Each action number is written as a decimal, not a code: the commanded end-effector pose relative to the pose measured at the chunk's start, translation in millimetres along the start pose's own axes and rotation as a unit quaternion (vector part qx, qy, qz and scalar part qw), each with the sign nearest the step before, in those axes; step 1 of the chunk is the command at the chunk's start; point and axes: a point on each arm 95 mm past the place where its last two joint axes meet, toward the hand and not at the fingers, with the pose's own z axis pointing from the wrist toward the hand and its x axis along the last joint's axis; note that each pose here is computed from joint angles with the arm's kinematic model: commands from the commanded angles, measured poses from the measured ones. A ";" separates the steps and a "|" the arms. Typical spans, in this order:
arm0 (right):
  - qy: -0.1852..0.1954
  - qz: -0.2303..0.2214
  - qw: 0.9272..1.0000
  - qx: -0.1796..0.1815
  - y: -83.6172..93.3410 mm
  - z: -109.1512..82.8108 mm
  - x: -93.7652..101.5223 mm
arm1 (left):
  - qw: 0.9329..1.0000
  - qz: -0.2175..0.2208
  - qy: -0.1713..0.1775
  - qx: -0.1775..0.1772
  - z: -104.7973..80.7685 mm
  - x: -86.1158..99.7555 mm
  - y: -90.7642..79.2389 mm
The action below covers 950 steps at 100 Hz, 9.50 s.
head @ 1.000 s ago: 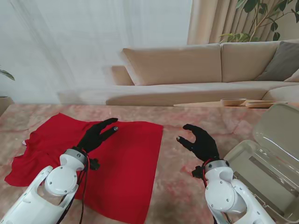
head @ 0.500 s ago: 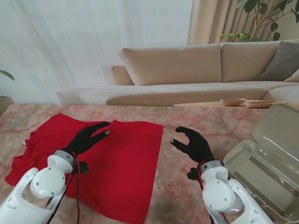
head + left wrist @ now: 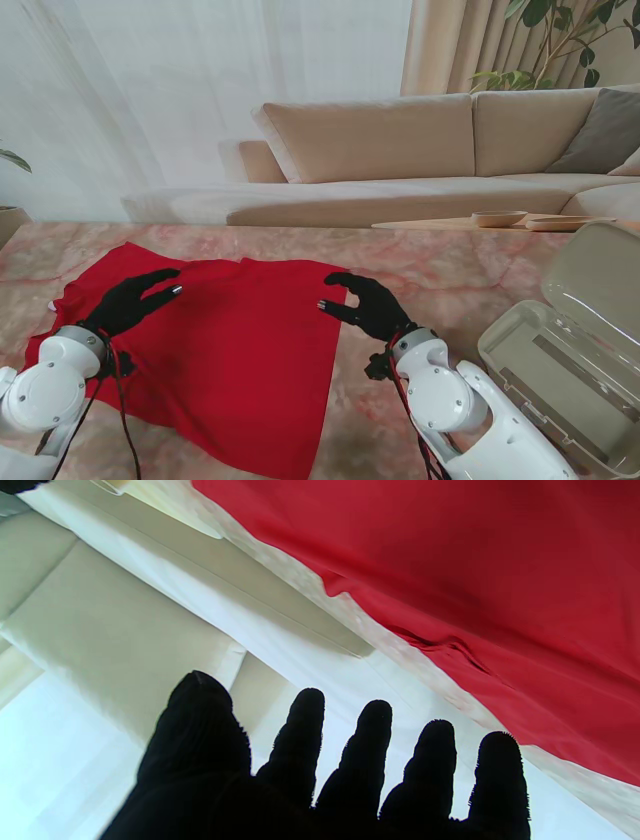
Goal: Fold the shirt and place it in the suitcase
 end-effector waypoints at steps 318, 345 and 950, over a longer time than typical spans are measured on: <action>-0.119 -0.048 0.981 0.145 2.4 -12.9 -78.7 | 0.977 0.018 -0.110 -0.180 -36.0 -48.8 56.2; -0.132 -0.058 0.980 0.136 8.9 -24.1 -81.7 | 0.974 0.020 -0.097 -0.202 -37.6 -38.5 61.3; -0.141 -0.193 0.966 0.097 62.8 142.2 -99.0 | 0.950 0.284 -0.075 -0.109 142.4 -59.4 0.7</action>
